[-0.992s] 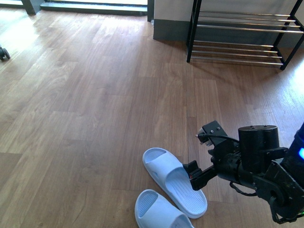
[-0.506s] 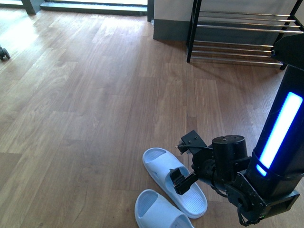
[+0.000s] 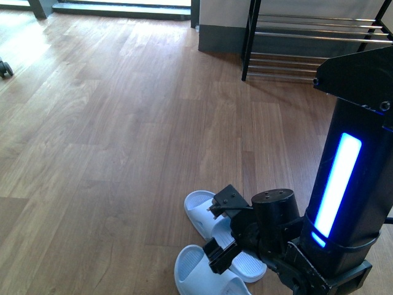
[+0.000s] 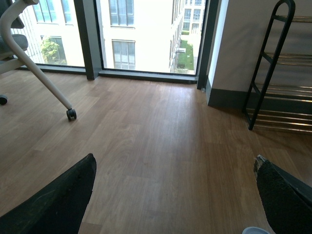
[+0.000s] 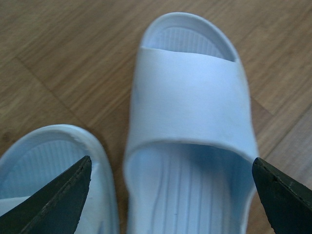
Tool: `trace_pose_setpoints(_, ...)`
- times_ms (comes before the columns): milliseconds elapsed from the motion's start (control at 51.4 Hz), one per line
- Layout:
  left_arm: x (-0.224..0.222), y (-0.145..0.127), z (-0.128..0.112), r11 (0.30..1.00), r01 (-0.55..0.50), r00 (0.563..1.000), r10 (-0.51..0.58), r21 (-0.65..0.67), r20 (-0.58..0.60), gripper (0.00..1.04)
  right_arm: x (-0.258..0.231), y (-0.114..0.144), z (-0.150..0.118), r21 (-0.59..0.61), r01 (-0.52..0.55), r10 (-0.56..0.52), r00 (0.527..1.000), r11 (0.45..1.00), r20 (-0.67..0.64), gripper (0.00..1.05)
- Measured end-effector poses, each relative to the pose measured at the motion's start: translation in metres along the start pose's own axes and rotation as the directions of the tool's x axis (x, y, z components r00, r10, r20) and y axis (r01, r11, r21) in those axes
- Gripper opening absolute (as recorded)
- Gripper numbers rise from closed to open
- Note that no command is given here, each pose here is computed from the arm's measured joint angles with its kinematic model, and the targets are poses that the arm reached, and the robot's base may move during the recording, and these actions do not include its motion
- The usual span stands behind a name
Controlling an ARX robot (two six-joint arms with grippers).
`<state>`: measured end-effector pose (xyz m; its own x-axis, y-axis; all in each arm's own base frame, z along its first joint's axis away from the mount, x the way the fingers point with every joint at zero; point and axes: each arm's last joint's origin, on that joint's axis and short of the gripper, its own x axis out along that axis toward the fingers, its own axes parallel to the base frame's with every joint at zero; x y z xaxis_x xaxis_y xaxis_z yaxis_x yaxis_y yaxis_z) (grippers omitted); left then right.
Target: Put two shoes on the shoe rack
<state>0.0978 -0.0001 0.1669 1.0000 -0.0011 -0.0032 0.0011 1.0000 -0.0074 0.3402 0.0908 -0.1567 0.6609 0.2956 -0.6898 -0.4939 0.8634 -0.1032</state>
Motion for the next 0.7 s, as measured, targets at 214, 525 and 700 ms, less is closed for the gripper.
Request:
trace_pose_setpoints(214,0.0,0.0,0.0,1.0,0.0,1.0,0.0,0.0,0.0,0.95,0.002,0.003,0.002,0.0,0.023,-0.023,1.0,1.0,-0.01,0.96)
trace_pose_setpoints(525,0.0,0.0,0.0,1.0,0.0,1.0,0.0,0.0,0.0,0.95,0.004,0.004,0.003,-0.017,0.05,-0.051,0.998,0.999,-0.029,0.96)
trace_pose_setpoints(700,0.0,0.0,0.0,1.0,0.0,1.0,0.0,0.0,0.0,0.95,0.003,-0.01,-0.002,-0.008,0.057,-0.057,0.997,0.998,-0.045,0.96)
